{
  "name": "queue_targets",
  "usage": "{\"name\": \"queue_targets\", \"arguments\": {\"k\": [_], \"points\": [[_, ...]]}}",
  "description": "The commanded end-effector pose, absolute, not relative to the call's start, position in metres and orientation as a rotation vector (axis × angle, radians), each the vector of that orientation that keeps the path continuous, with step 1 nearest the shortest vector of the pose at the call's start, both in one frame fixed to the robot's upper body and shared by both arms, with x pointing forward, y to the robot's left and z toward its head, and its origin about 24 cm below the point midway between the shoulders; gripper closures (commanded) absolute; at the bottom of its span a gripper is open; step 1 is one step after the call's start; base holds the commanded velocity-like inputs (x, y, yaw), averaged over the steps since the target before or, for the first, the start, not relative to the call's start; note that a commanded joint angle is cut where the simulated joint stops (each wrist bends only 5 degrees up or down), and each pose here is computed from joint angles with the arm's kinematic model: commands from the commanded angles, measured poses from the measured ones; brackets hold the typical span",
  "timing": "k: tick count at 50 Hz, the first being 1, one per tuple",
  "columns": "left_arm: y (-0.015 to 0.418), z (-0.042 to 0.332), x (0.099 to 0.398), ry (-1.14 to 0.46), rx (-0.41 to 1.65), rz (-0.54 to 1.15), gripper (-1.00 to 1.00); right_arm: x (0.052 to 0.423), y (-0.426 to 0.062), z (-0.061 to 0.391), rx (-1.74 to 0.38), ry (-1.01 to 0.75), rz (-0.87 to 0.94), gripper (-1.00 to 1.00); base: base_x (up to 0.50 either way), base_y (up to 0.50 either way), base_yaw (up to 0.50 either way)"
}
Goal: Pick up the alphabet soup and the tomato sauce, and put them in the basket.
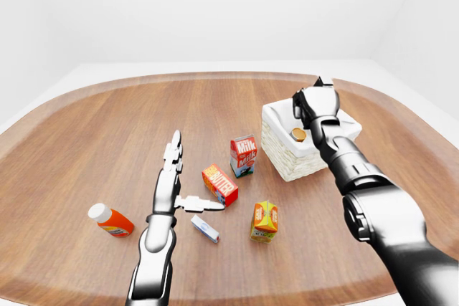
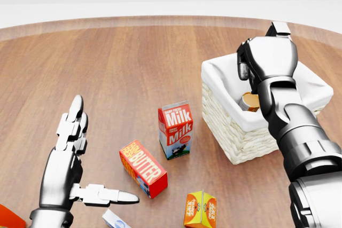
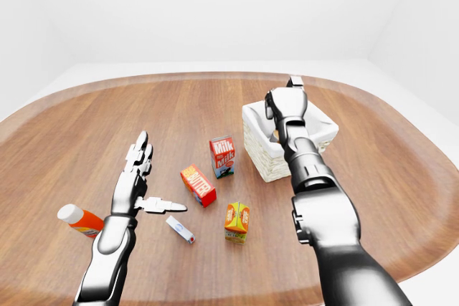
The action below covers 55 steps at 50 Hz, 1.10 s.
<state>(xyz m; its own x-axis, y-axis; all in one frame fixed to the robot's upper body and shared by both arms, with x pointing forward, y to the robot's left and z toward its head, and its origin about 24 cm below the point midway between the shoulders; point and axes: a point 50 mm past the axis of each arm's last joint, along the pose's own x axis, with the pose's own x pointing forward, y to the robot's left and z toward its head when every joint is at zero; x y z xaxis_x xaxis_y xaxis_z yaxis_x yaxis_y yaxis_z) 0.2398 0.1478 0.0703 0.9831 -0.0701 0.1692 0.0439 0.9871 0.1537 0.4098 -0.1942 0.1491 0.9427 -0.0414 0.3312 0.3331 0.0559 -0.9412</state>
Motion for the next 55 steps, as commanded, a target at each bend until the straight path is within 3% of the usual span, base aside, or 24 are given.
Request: {"name": "queue_targets", "arguments": {"k": [1, 28, 30, 33, 34, 35, 55], "points": [[0.149, 0.071, 0.239, -0.178, 0.141, -0.053, -1.00, 0.408, -0.198, 0.143, -1.499, -0.210, -0.280, 1.00, 0.00, 0.00, 0.00], [0.149, 0.071, 0.239, -0.178, 0.141, -0.054, -1.00, 0.404, -0.210, 0.134, -1.508, -0.165, -0.282, 1.00, 0.00, 0.00, 0.00], [0.149, 0.071, 0.239, -0.178, 0.142, -0.054, -1.00, 0.404, -0.209, 0.134, -1.508, -0.166, -0.282, 0.62, 0.00, 0.00, 0.00], [0.149, 0.071, 0.239, -0.178, 0.141, -0.054, -1.00, 0.405, -0.209, 0.135, -1.505, -0.169, -0.284, 0.26, 0.00, 0.00, 0.00], [0.149, 0.071, 0.239, -0.178, 0.141, -0.054, -1.00, 0.405, -0.209, 0.135, -1.504, -0.170, -0.285, -0.51, 0.00, 0.00, 0.00], [0.149, 0.071, 0.239, -0.178, 0.141, -0.054, -1.00, 0.405, -0.209, 0.135, -1.505, -0.169, -0.284, -1.00, 0.00, 0.00, 0.00], [0.149, 0.071, 0.239, -0.178, 0.141, -0.054, -1.00, 0.404, -0.207, 0.133, -1.507, -0.169, -0.277, -1.00, 0.00, 0.00, 0.00]]}}
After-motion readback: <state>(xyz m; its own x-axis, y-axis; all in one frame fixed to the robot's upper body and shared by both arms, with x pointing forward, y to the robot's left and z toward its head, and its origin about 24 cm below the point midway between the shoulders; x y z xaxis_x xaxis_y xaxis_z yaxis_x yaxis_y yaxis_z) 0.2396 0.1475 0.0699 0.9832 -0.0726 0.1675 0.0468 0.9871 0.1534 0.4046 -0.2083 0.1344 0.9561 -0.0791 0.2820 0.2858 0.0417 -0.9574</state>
